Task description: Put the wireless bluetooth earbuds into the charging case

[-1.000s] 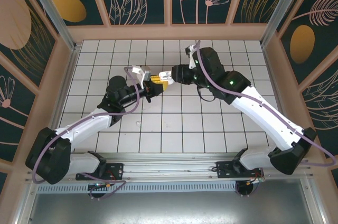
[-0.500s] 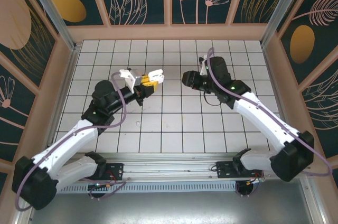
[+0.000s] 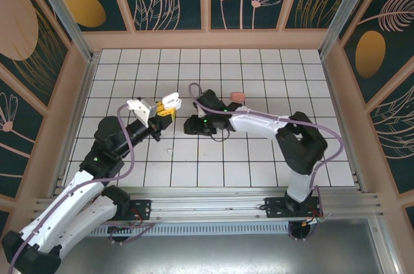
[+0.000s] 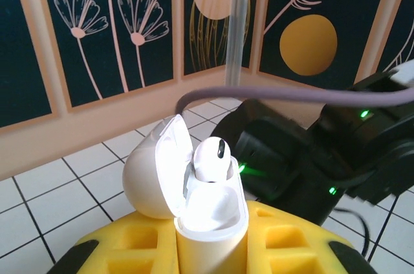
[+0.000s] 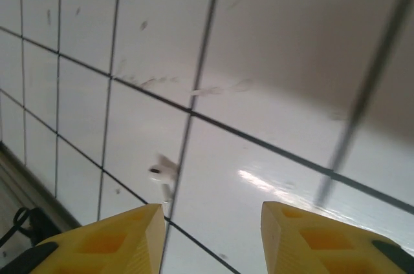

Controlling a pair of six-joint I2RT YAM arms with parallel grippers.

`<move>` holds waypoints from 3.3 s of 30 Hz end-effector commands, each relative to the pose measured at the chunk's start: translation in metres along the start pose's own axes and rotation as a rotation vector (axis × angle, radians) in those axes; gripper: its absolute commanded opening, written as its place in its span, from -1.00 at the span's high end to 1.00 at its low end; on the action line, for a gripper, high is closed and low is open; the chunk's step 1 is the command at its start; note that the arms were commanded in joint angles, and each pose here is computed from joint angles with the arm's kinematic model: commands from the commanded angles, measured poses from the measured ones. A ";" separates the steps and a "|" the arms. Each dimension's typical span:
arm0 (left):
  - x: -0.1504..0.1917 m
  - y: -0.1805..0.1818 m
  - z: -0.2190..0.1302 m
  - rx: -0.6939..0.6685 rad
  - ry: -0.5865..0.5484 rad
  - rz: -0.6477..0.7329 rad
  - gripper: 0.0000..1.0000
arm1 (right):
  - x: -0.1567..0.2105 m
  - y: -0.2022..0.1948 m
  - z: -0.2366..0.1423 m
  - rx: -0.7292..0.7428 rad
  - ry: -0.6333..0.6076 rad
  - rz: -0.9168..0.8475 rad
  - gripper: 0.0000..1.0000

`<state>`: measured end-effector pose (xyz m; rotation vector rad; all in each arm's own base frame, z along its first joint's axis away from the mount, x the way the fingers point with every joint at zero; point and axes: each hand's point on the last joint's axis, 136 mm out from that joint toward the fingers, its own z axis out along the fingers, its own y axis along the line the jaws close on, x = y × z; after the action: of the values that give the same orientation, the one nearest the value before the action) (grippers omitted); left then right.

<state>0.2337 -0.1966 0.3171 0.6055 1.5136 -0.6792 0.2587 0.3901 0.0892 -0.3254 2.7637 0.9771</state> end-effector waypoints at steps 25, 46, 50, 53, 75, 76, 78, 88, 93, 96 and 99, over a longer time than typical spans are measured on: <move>-0.026 -0.001 -0.045 -0.069 -0.065 0.069 0.93 | 0.041 0.028 0.090 0.330 0.190 -0.118 0.06; -0.028 -0.003 -0.051 -0.068 -0.074 0.068 0.92 | 0.070 0.019 0.104 0.447 0.276 -0.183 0.08; -0.028 -0.003 -0.051 -0.068 -0.074 0.066 0.92 | 0.069 0.016 0.102 0.468 0.273 -0.194 0.16; -0.027 -0.003 -0.050 -0.069 -0.073 0.064 0.91 | 0.071 0.014 0.101 0.484 0.276 -0.201 0.18; -0.029 -0.004 -0.050 -0.064 -0.081 0.050 0.91 | 0.072 0.011 0.096 0.525 0.271 -0.229 0.33; -0.029 -0.004 -0.050 -0.064 -0.083 0.050 0.91 | 0.071 0.011 0.095 0.528 0.267 -0.229 0.33; -0.030 -0.004 -0.050 -0.064 -0.085 0.046 0.91 | 0.068 0.012 0.093 0.529 0.259 -0.232 0.33; -0.030 -0.003 -0.046 -0.059 -0.088 0.041 0.90 | 0.042 0.003 0.072 0.554 0.189 -0.233 0.42; -0.030 -0.004 -0.042 -0.052 -0.080 0.038 0.90 | 0.030 -0.002 0.065 0.547 0.165 -0.229 0.47; -0.030 -0.004 -0.039 -0.048 -0.080 0.034 0.90 | 0.027 -0.007 0.060 0.550 0.157 -0.219 0.49; -0.029 -0.004 -0.037 -0.042 -0.079 0.029 0.90 | 0.021 -0.019 0.050 0.566 0.141 -0.198 0.49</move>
<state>0.2106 -0.1688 0.3261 0.5718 1.5104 -0.6048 0.2331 0.4285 0.0205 -0.6088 2.9382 0.1782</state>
